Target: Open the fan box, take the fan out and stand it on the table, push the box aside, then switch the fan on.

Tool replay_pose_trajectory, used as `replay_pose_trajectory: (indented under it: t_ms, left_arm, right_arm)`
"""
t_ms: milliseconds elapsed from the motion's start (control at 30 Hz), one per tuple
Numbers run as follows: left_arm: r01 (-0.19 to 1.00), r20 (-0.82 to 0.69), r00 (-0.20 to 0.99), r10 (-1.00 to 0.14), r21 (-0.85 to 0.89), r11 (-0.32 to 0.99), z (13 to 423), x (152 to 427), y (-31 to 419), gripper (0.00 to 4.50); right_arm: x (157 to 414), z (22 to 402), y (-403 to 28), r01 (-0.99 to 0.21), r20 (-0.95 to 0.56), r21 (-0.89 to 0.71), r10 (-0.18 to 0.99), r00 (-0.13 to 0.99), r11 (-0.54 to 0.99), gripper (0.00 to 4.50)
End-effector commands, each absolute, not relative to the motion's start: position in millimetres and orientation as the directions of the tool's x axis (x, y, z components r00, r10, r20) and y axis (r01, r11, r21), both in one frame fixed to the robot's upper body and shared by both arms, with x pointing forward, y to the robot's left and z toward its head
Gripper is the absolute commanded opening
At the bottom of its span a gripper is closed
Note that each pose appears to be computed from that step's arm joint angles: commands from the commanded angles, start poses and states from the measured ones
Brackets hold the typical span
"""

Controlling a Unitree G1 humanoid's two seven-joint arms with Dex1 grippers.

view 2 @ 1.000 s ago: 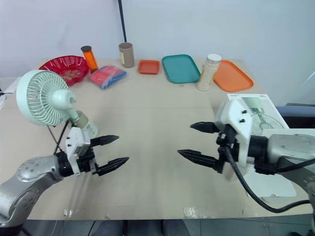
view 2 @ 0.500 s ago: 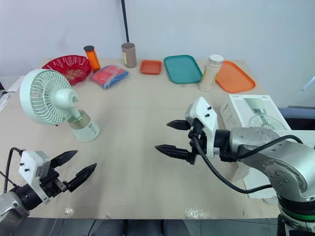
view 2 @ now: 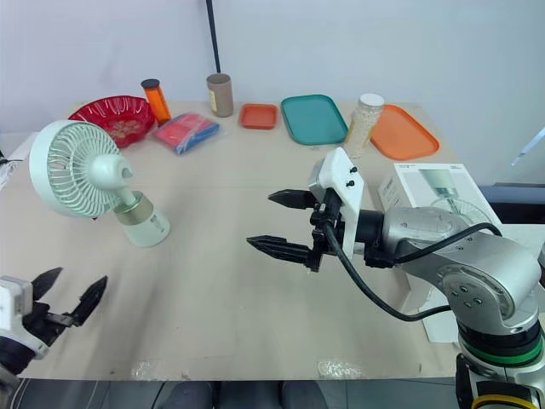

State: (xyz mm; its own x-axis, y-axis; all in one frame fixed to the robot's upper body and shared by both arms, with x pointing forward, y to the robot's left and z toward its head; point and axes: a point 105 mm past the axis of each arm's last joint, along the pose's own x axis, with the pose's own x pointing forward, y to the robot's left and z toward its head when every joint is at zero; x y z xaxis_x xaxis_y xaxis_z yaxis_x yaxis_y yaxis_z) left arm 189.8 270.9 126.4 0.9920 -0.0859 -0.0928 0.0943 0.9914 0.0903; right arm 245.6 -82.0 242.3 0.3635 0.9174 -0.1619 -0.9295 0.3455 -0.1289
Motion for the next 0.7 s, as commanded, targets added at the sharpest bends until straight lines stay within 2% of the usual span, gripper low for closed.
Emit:
replay_pose_trajectory:
  t_ms: [33,167,700]
  left_arm:
    - [0.052,-0.017,0.999,-0.050,0.158,0.986,147,196,282,4.50]
    - [-0.005,0.015,1.000,0.003,0.134,0.991,159,207,288,4.50]
    - [0.043,0.059,0.997,-0.051,0.128,0.991,176,235,269,4.50]
  right_arm:
    - [245,251,-80,-0.927,-0.140,-0.144,0.920,0.366,0.347,4.33]
    - [251,265,-74,-0.921,-0.074,-0.154,0.926,0.371,0.357,4.33]
    - [254,277,-62,-0.927,0.006,-0.114,0.933,0.359,0.357,4.33]
